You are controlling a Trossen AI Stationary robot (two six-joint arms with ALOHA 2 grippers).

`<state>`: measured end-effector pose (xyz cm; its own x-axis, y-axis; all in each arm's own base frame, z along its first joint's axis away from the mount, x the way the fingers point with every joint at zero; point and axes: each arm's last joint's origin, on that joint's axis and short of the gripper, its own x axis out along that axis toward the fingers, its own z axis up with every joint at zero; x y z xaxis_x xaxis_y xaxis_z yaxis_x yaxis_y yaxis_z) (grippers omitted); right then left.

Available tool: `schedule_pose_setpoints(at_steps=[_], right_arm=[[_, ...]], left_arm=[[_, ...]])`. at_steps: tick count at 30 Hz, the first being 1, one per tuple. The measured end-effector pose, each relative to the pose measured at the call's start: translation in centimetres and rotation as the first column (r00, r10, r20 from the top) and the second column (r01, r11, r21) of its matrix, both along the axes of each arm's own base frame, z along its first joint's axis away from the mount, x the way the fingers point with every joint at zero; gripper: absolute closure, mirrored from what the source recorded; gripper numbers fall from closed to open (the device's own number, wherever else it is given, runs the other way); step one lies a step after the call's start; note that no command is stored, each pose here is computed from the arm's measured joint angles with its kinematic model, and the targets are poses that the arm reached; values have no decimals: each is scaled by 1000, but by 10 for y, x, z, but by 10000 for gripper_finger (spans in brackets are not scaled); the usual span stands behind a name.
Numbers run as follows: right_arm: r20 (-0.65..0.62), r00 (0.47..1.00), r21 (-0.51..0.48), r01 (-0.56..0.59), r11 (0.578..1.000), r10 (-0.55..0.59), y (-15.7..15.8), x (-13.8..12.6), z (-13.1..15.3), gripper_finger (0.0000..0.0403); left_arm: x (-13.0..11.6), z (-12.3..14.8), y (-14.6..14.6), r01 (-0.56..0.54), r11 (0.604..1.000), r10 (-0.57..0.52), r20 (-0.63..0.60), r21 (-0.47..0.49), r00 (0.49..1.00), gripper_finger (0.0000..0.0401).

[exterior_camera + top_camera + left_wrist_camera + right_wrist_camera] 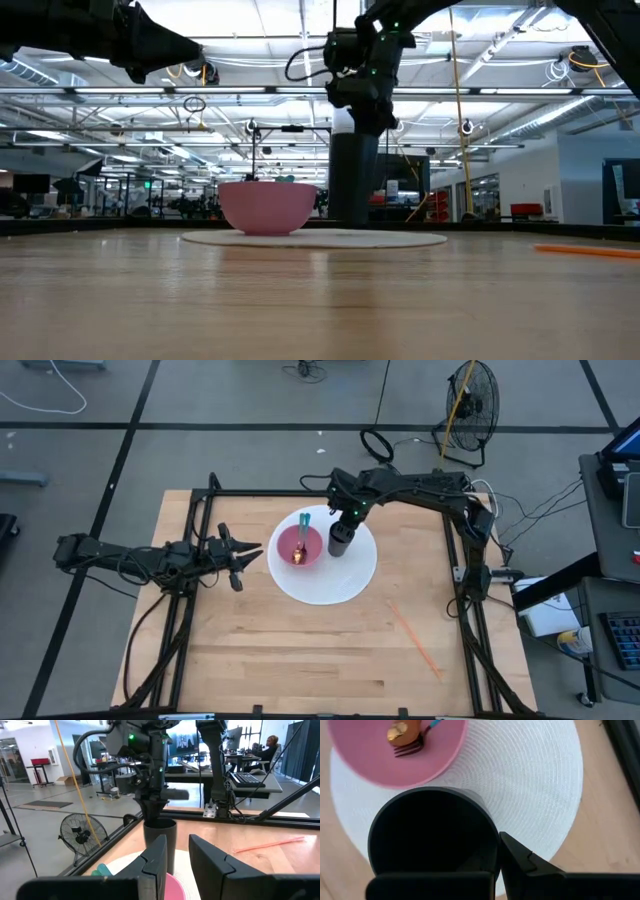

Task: Pick & Place Utensil
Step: Put the black cup on the white mat to the right of the pink plate

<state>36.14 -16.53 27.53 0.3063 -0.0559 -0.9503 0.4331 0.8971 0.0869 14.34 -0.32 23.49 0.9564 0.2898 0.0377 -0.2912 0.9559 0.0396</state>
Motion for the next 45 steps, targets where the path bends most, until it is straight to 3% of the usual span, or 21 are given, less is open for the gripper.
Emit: schedule_pose_setpoints(at_steps=[7,39,45], right_arm=[[-51,999,20,-13,1000,14,-4,6,-18,400],[-51,999,45,12,999,-9,-8,2,-17,398],[-34,999,77,-1,997,4,-6,3,-17,375]], left_arm=[[0,0,0,0,1000,0,0,-5,1000,313],[9,-7,-1,0,1000,0,-49,-1,999,313],[9,-7,-1,-1,1000,0,-49,-1,999,313]])
